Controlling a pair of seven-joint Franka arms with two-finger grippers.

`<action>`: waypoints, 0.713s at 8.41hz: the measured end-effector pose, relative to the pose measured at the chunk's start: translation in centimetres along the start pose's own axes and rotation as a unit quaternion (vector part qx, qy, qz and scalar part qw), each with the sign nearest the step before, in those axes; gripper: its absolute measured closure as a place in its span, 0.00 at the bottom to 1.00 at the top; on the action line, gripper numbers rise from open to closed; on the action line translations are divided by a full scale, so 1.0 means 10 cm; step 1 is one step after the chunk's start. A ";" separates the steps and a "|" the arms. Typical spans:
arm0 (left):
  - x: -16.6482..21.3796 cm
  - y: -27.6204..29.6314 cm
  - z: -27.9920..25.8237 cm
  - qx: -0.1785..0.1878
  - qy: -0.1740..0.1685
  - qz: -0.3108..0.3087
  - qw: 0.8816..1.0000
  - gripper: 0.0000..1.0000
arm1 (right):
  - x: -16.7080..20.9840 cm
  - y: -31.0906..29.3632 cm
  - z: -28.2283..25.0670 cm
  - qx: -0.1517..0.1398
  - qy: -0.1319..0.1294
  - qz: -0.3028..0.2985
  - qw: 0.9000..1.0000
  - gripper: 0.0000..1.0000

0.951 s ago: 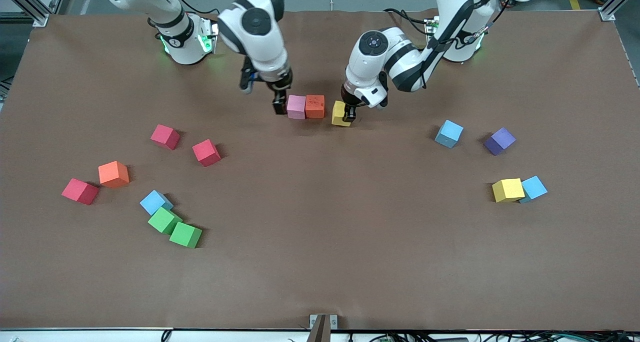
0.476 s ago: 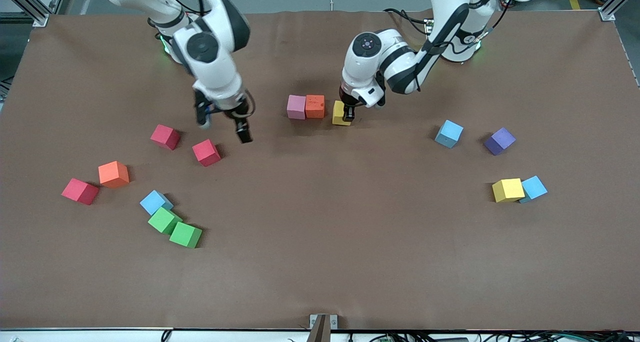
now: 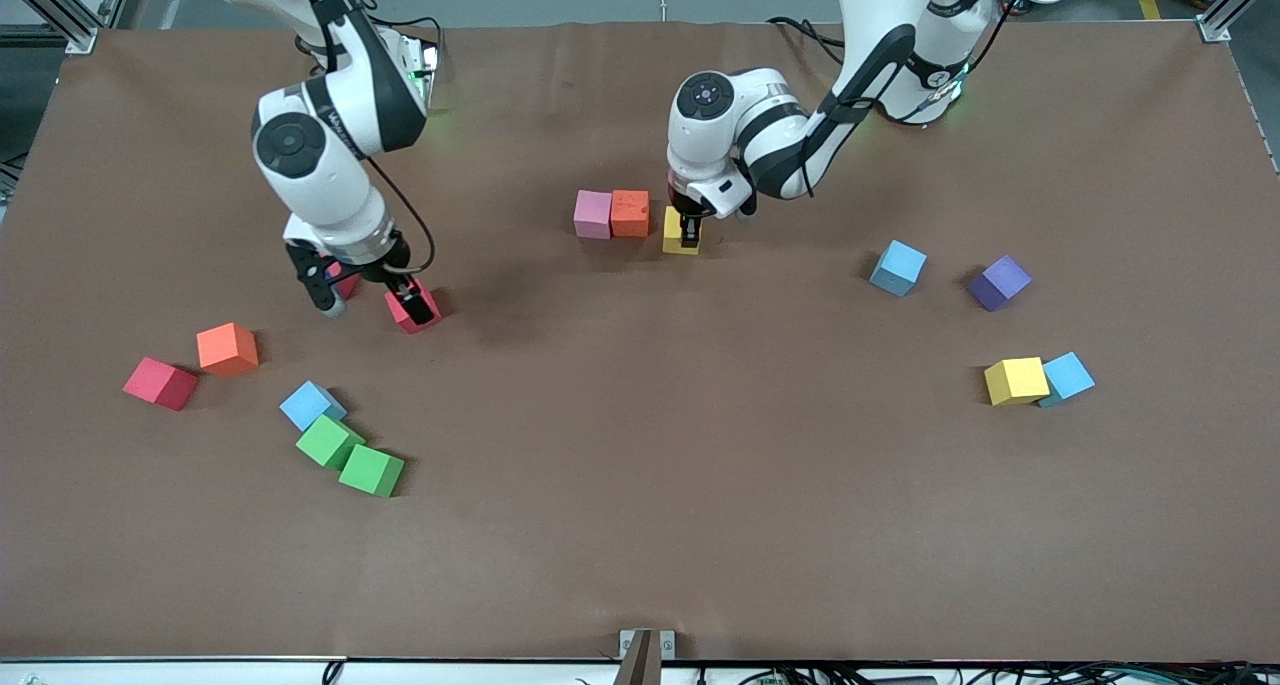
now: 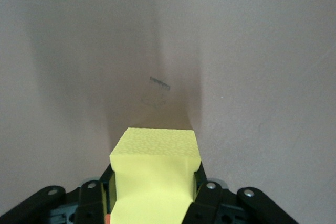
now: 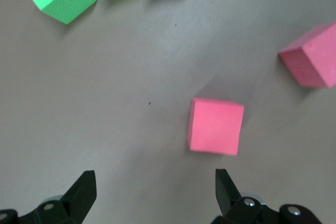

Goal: Arrange 11 blocks into digit 3
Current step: 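Grasp the pink cube with the right gripper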

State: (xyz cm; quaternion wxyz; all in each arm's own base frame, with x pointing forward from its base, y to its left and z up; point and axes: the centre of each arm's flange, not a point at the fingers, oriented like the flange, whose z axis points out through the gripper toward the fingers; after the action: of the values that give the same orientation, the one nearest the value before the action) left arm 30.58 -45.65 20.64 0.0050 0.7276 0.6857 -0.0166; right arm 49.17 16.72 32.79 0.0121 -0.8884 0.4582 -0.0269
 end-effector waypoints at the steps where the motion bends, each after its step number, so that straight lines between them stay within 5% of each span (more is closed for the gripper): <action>1: -0.05 -0.07 0.00 0.001 0.001 0.005 1.000 0.44 | 0.11 0.05 0.10 -0.009 -0.002 0.005 1.000 0.00; 3: -0.14 -0.19 0.02 0.003 0.005 0.012 1.000 0.44 | 0.28 0.14 0.41 -0.020 -0.003 0.023 1.000 0.00; 6: -0.21 -0.18 0.02 0.008 0.013 0.009 1.000 0.44 | 0.32 0.36 0.77 0.003 0.003 0.039 0.999 0.00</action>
State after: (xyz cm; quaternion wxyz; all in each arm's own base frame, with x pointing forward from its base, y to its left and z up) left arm 28.62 -47.69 20.54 -0.0099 0.7342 0.6787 -0.0122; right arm 48.52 12.00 25.02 0.0145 -0.8696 0.4926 -0.0300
